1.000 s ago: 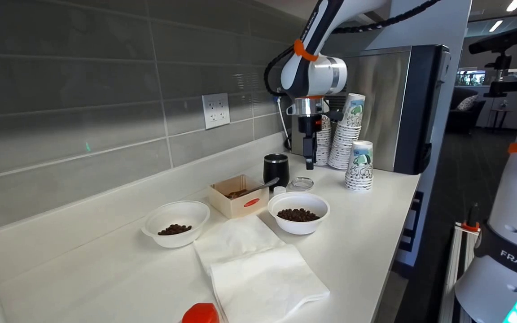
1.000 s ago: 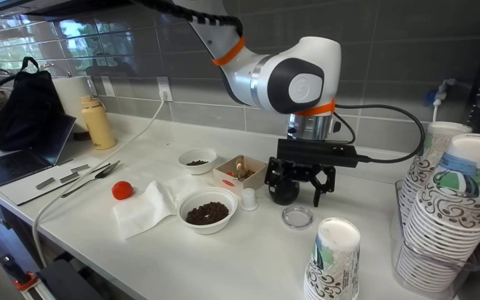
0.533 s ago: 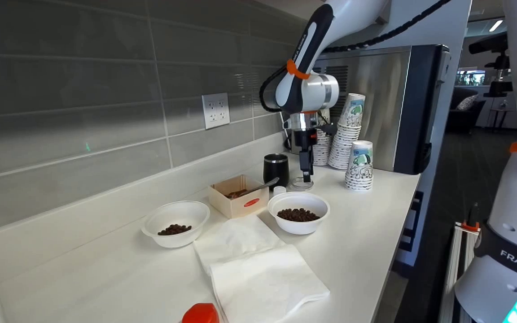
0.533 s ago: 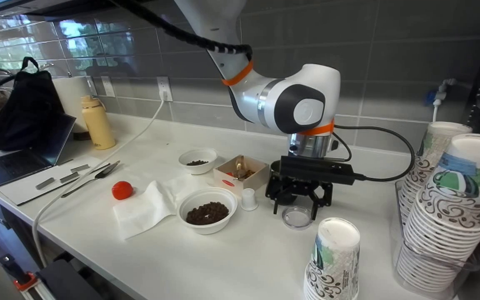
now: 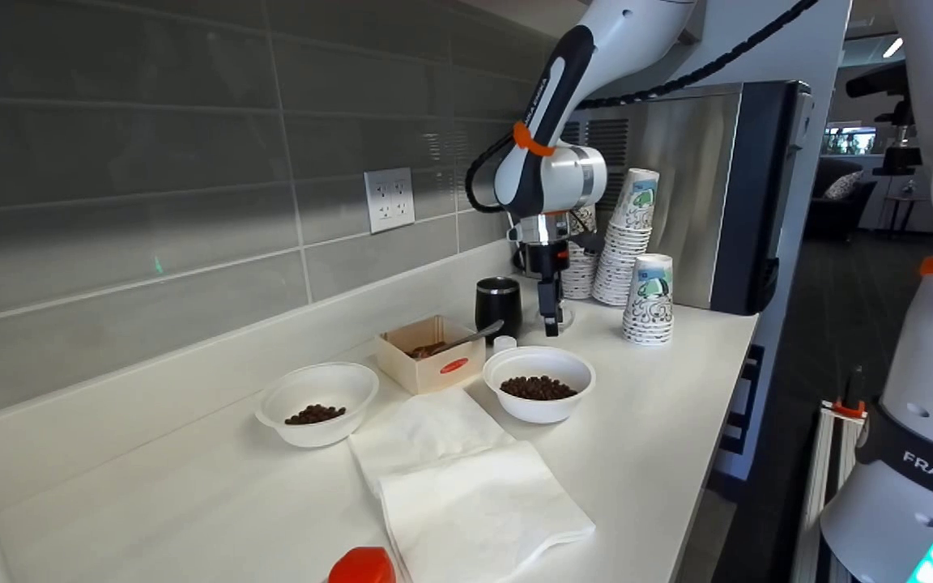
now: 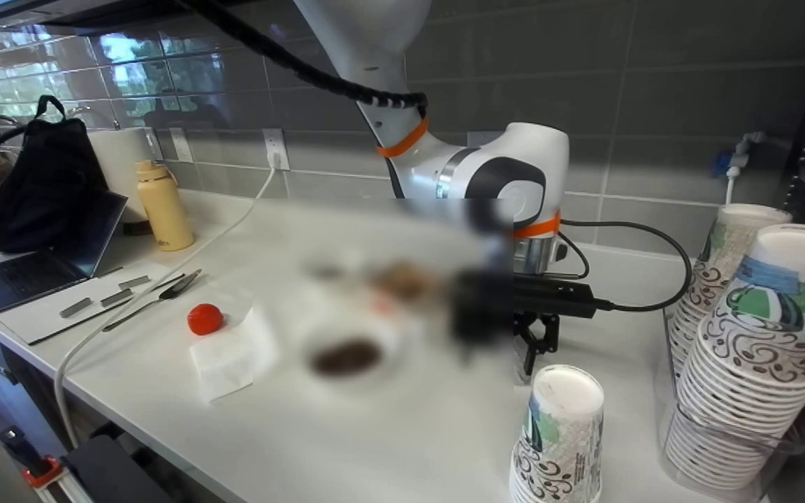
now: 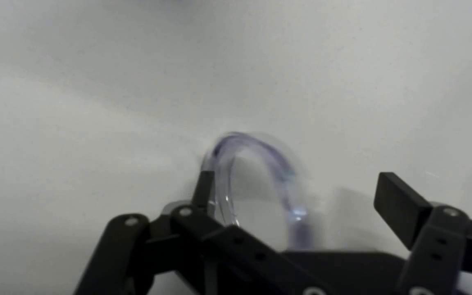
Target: Put the clear lid on top of the black thermos.
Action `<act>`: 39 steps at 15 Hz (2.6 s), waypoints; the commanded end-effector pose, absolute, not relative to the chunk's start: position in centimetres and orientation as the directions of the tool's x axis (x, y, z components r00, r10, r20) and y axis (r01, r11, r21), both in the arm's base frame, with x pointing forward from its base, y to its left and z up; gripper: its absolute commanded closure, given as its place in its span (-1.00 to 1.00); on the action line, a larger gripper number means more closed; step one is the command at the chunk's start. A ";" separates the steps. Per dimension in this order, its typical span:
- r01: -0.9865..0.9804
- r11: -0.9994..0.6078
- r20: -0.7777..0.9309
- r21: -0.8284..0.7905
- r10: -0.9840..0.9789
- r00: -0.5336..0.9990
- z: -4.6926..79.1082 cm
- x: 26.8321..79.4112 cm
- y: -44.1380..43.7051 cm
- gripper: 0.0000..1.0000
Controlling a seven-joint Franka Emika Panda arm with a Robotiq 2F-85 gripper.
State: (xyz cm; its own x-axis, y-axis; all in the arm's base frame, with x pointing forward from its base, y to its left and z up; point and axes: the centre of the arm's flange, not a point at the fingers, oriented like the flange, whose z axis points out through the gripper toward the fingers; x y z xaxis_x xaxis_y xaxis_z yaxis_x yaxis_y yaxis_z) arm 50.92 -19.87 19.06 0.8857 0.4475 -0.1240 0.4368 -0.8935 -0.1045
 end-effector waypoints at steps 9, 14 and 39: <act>0.472 -0.880 -0.118 -0.063 0.476 0.872 20.1 51.8 -19.6 -1.00; 0.487 -0.872 -0.166 -0.044 0.487 0.857 19.9 50.6 -20.0 -1.00; 0.429 -0.887 -0.253 0.170 0.381 0.889 17.6 47.3 -23.3 -1.00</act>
